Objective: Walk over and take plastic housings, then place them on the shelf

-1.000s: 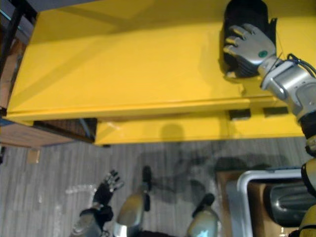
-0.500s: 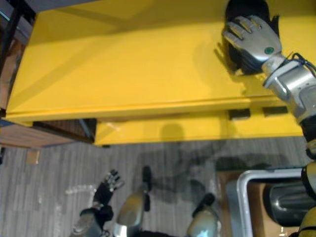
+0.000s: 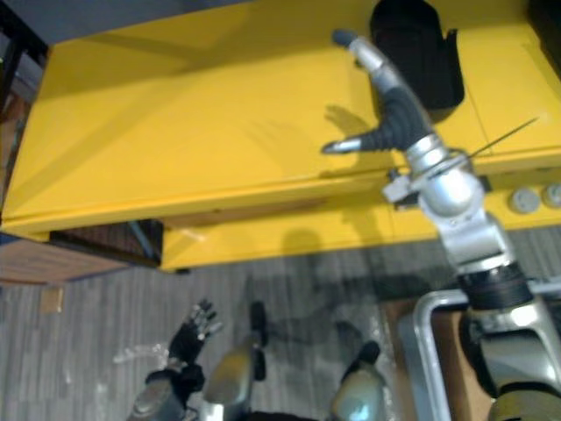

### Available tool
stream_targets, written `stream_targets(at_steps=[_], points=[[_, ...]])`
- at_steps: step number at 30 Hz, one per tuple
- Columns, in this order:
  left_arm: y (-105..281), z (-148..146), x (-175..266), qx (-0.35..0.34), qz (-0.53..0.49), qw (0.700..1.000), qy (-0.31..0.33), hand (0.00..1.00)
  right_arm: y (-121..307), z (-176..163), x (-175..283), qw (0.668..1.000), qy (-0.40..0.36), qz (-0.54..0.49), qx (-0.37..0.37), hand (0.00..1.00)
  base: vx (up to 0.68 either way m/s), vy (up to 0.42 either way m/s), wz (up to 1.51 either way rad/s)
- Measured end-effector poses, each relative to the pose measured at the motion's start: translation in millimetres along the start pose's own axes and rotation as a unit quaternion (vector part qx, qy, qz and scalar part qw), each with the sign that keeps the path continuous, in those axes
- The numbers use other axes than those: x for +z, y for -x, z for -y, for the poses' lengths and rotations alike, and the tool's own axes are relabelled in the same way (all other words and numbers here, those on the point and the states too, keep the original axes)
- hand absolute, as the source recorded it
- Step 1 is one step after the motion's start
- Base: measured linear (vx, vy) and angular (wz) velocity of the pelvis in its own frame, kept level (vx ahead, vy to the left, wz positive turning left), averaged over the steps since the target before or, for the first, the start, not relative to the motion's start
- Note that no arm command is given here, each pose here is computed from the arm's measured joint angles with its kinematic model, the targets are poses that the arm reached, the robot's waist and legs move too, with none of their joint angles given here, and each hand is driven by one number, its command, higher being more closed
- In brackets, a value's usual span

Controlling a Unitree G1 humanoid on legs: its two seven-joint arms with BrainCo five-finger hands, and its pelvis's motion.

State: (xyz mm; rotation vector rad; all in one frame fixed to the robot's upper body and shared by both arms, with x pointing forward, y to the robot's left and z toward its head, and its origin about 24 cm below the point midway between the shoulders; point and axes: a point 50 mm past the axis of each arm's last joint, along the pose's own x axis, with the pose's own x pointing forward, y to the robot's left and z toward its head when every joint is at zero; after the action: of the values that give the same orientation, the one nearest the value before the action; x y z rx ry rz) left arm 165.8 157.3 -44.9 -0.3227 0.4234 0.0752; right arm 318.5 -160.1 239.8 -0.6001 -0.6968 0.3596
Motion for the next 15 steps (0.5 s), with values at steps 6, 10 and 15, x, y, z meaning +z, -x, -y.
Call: stream_targets(at_steps=[6, 10, 15], points=[[1, 5, -4, 0.002, -0.006, 1.0, -0.001, 0.0, -3, -28, -22, 0.991, -0.103, -0.084, -0.012, 0.0, 0.0, 0.0, 0.0], [0, 11, -6, 0.005, -0.008, 1.0, 0.013, 0.0, -7, -40, -26, 0.982, -0.147, -0.112, -0.047, 0.0, 0.0, 0.0, 0.0], [0, 13, -8, 0.002, -0.011, 1.0, 0.011, 0.0, -10, -48, -33, 0.972, -0.166, -0.142, -0.092, 0.0, 0.0, 0.0, 0.0]])
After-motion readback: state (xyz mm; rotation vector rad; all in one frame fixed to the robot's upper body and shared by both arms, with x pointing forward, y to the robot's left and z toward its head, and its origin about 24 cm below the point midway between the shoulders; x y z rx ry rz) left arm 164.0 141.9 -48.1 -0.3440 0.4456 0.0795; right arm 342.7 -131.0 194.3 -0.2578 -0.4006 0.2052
